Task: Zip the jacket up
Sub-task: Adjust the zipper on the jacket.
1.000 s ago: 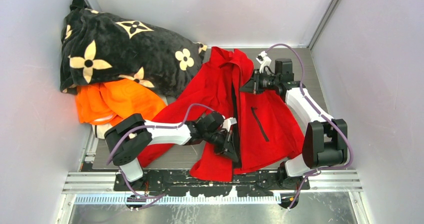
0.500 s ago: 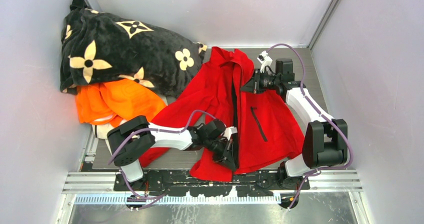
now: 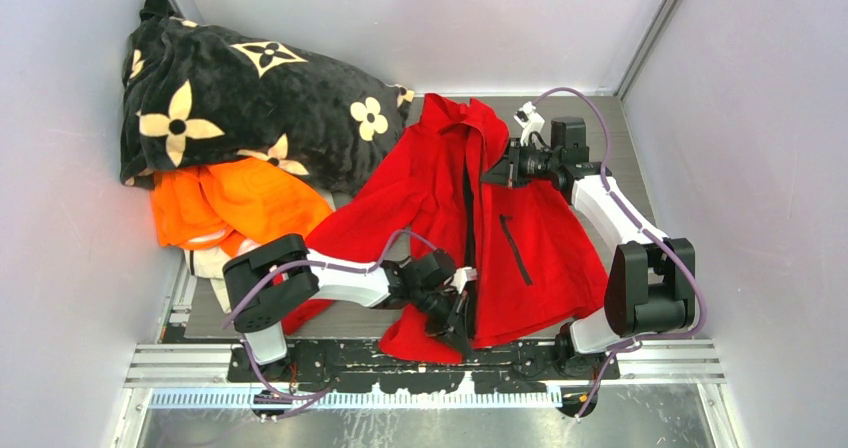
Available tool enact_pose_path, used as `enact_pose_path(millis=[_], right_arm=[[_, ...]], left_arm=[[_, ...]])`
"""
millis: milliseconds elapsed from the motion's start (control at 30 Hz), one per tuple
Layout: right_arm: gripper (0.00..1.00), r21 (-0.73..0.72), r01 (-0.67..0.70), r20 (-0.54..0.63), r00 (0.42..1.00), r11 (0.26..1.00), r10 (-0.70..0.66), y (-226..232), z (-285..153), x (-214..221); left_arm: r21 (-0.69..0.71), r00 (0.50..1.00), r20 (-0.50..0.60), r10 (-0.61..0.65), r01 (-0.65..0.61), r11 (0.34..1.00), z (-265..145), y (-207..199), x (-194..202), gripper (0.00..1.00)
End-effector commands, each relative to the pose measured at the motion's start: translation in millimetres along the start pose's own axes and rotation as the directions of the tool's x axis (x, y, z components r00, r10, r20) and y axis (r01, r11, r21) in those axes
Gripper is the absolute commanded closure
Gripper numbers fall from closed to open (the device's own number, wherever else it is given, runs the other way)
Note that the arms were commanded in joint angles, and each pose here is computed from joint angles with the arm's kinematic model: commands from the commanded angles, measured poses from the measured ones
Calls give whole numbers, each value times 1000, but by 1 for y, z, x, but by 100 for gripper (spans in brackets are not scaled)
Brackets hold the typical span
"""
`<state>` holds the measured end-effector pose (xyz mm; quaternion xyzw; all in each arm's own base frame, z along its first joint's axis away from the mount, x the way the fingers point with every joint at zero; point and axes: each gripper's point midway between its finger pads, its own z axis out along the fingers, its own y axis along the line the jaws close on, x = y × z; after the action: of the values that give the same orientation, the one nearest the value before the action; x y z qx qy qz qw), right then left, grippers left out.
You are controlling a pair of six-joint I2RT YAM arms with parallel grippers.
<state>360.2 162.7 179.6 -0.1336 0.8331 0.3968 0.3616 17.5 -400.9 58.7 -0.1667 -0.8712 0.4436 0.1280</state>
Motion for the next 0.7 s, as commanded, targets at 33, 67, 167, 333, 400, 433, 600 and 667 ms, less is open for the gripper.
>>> enact_pose_path(millis=[33,67,167,333,400,433,600,667], right_arm=[[99,1,92,103,990,996,-92,12,-13,-32],[99,2,91,101,991,996,-90,12,-13,-32],[99,-2,89,100,991,996,-88,13,-13,-32],[99,-14,86,95,992,996,-85,15,-13,-30],[99,-20,88,95,992,996,-86,15,-13,-30],[99,-24,88,94,992,996,-86,16,-13,-30],[99,-40,91,90,992,995,-87,18,-13,-28],[99,-44,93,90,992,995,-89,19,-13,-28]], left_arm=[[-13,994,-106,-10,9,1000,5,2,28,100],[-16,994,-108,-10,9,1000,5,3,30,100],[-20,995,-102,-12,10,1000,6,3,28,100],[-11,999,-42,35,-35,999,2,-9,17,97],[-9,997,-3,81,-81,997,-5,-19,11,94],[-10,993,24,119,-118,993,-10,-26,8,92],[-107,932,185,310,-295,950,-42,-41,-17,83],[-147,889,262,375,-347,926,-56,-46,-30,79]])
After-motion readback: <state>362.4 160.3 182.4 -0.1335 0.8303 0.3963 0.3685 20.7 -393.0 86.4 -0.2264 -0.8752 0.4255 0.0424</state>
